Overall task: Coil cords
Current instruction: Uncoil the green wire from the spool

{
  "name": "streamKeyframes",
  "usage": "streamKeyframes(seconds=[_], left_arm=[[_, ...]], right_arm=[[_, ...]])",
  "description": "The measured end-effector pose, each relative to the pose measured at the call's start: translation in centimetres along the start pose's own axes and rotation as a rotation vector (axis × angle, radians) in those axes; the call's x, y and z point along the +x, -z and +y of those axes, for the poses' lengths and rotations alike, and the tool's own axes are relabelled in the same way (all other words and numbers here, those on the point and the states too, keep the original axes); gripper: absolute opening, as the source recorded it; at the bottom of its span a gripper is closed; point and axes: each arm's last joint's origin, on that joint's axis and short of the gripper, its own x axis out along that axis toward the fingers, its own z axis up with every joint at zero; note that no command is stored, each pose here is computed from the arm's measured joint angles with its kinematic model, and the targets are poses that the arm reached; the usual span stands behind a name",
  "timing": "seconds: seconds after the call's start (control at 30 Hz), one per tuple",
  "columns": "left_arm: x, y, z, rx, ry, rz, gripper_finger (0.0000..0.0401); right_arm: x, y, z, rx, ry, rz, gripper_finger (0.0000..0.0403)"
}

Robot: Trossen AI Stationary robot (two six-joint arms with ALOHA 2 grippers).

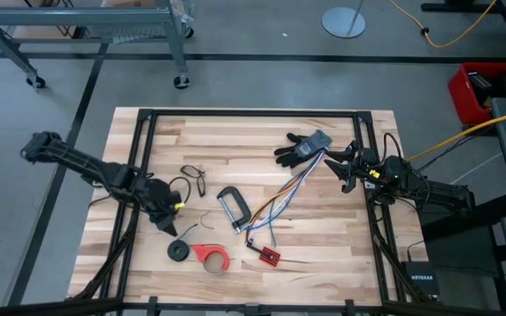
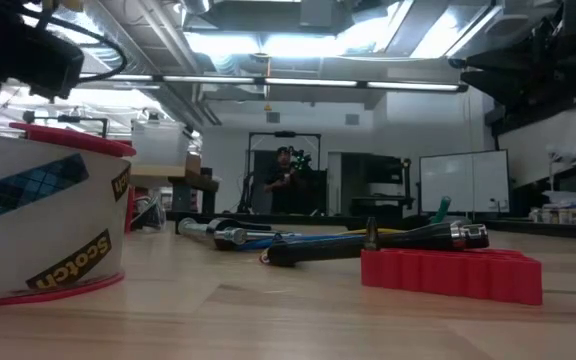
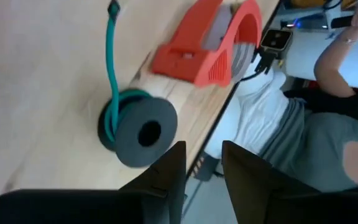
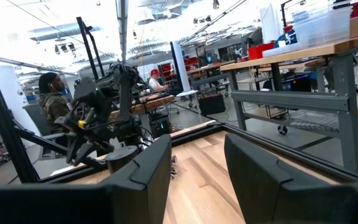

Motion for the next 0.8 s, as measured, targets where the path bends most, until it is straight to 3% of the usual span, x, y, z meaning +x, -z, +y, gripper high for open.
streamKeyframes(seconds=[0.17,0.37,0.5,0.8], left_arm=[[0.3,0.8,0.1,-0.059,-0.027,0.044,0.0088],[0.4,1.5,1.3,-0.197,-0.176,0.038,0.0088],[0.7,1.6,1.3,-0.191,-0.186,0.041,0.009],[2.3,1.2,1.7,-0.26,-0.298,-0.004,0.0139]], right_arm=[[0.0,0.0,0.1,0.0,-0.048,0.011,0.0156],[0.0,0.0,0.2,0.0,-0.069,0.015,0.0156],[0.0,0.0,0.2,0.0,-0.069,0.015,0.0156],[0.0,0.1,0.2,0.0,-0.068,0.018,0.0156]])
